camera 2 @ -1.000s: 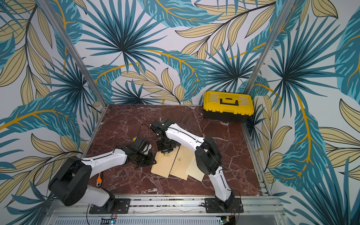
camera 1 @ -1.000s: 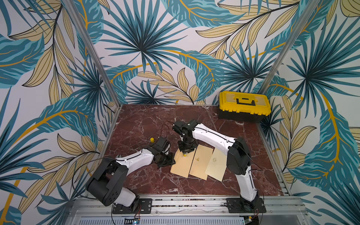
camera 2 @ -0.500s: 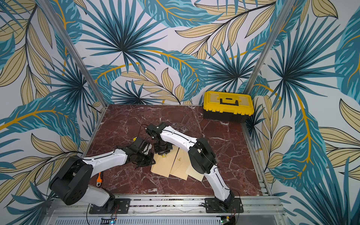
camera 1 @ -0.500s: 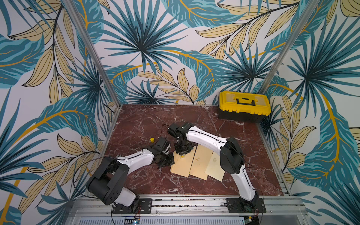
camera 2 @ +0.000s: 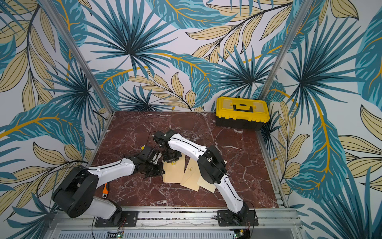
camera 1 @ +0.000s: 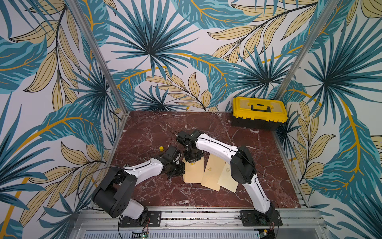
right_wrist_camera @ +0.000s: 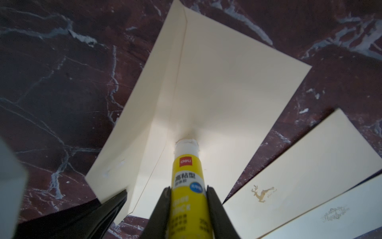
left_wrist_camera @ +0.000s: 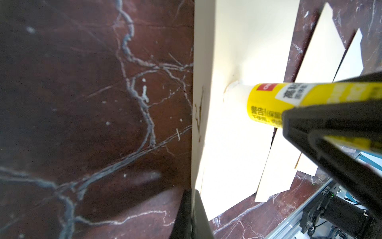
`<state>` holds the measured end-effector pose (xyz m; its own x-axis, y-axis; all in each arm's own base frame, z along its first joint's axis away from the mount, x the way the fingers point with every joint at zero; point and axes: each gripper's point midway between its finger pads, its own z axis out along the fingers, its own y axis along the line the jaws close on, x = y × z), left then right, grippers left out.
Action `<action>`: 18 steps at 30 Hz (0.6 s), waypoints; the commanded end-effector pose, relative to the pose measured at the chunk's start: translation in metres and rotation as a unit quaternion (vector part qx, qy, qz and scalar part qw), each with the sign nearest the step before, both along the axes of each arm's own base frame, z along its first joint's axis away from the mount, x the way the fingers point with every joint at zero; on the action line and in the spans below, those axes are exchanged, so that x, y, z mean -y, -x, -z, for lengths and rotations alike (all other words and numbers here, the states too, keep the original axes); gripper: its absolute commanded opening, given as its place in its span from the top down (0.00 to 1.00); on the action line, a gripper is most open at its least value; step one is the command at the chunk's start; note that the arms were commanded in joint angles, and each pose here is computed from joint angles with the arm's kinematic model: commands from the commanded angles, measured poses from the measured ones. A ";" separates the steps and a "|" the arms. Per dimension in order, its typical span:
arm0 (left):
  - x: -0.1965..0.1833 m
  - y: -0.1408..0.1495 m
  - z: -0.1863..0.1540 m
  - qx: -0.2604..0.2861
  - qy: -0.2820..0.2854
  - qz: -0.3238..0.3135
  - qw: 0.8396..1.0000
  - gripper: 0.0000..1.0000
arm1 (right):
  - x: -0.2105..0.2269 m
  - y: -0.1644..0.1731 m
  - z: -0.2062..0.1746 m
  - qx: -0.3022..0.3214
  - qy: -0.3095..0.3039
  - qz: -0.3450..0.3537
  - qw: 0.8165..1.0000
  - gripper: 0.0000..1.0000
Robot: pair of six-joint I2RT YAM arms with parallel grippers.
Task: Seal the envelope with a glue stick
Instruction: Apply the envelope at the center of the board.
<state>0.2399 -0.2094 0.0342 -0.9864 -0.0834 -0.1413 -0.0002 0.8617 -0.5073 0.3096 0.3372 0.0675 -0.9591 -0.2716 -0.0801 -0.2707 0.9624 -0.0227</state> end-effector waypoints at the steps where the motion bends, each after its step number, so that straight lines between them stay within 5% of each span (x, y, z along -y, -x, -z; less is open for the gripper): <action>1: -0.001 0.003 -0.002 0.008 0.000 0.010 1.000 0.99 | 0.002 0.008 0.014 -0.024 0.008 -0.015 1.000 1.00; 8: -0.004 0.003 0.002 0.010 -0.014 0.016 1.000 1.00 | 0.005 0.039 0.010 -0.084 -0.014 -0.046 0.995 1.00; 18: -0.005 0.006 0.004 0.005 -0.018 0.026 0.999 1.00 | 0.005 -0.015 0.008 0.023 0.024 -0.024 0.999 1.00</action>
<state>0.2402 -0.2079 0.0332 -0.9853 -0.0498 -0.1636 0.0379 0.8691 -0.4931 0.3032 0.3374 0.0665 -0.9402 -0.3366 -0.0518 -0.3368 0.9416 -0.0055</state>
